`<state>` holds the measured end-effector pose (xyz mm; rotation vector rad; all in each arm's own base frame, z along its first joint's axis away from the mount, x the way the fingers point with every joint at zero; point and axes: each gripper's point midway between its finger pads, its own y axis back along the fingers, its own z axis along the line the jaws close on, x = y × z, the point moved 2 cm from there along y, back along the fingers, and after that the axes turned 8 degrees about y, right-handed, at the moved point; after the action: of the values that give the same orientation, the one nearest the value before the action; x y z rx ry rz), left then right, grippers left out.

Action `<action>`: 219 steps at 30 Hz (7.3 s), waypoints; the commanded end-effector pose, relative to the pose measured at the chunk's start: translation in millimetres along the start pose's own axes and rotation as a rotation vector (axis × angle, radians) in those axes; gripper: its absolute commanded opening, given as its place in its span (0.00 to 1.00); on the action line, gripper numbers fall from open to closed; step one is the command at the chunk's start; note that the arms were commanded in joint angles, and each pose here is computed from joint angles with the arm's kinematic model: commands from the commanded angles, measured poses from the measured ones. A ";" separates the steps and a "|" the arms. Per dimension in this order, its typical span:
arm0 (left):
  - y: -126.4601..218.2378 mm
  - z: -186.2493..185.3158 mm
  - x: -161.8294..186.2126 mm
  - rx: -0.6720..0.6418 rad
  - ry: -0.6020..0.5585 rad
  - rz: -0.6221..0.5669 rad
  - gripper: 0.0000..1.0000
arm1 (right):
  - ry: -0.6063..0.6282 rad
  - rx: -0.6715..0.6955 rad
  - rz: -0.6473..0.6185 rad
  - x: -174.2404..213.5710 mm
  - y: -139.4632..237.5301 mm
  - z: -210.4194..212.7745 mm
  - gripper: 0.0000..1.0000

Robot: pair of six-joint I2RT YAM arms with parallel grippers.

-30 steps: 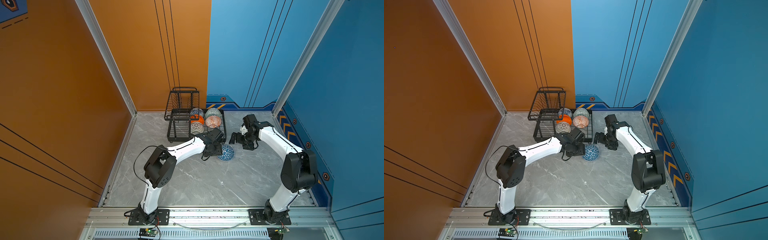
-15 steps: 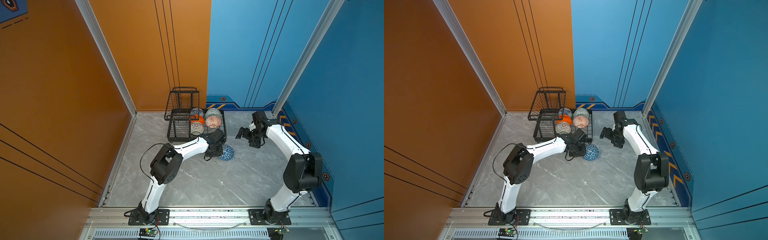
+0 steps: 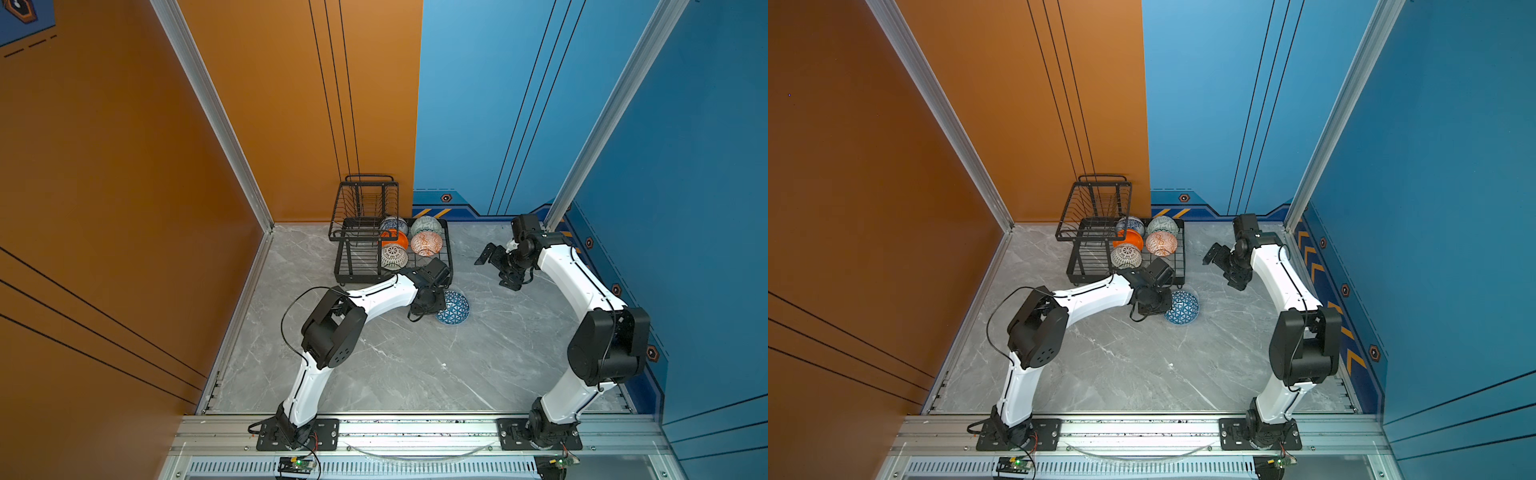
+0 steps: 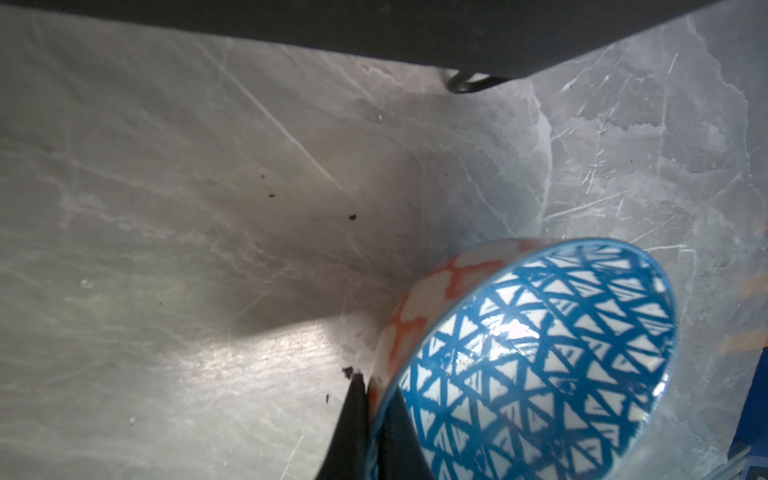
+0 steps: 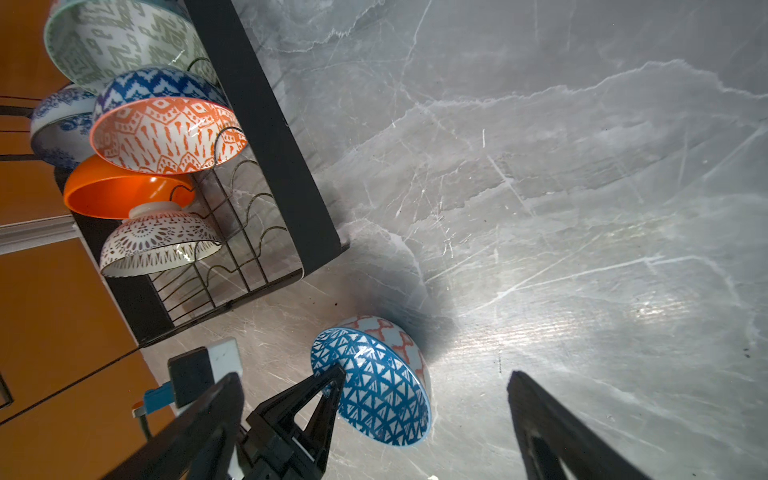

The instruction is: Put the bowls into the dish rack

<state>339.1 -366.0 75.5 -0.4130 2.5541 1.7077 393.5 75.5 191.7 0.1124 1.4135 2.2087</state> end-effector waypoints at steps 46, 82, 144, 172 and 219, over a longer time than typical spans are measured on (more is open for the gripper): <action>216.0 -81.7 -164.1 0.084 -0.243 -1.298 0.00 | -0.252 -0.556 -0.122 -46.8 92.7 203.2 0.70; 223.6 -72.0 -162.9 0.110 -0.255 -1.319 0.20 | -0.293 -0.575 -0.112 -76.8 49.4 224.4 0.00; 310.2 56.4 -167.3 0.160 -0.056 -0.926 0.98 | -0.300 -0.643 -0.510 -59.7 -27.4 208.0 0.00; 313.4 76.7 -162.2 0.151 -0.077 -0.865 0.98 | -0.392 -0.625 -0.554 -24.4 -106.8 198.1 0.00; 309.4 86.2 -166.2 0.188 -0.056 -0.852 0.98 | -0.460 -0.427 -0.537 12.1 -155.9 148.4 0.00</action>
<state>421.7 -146.1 338.8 -1.1800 1.9815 1.1749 506.1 258.4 139.4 -0.0017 0.5224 1.8389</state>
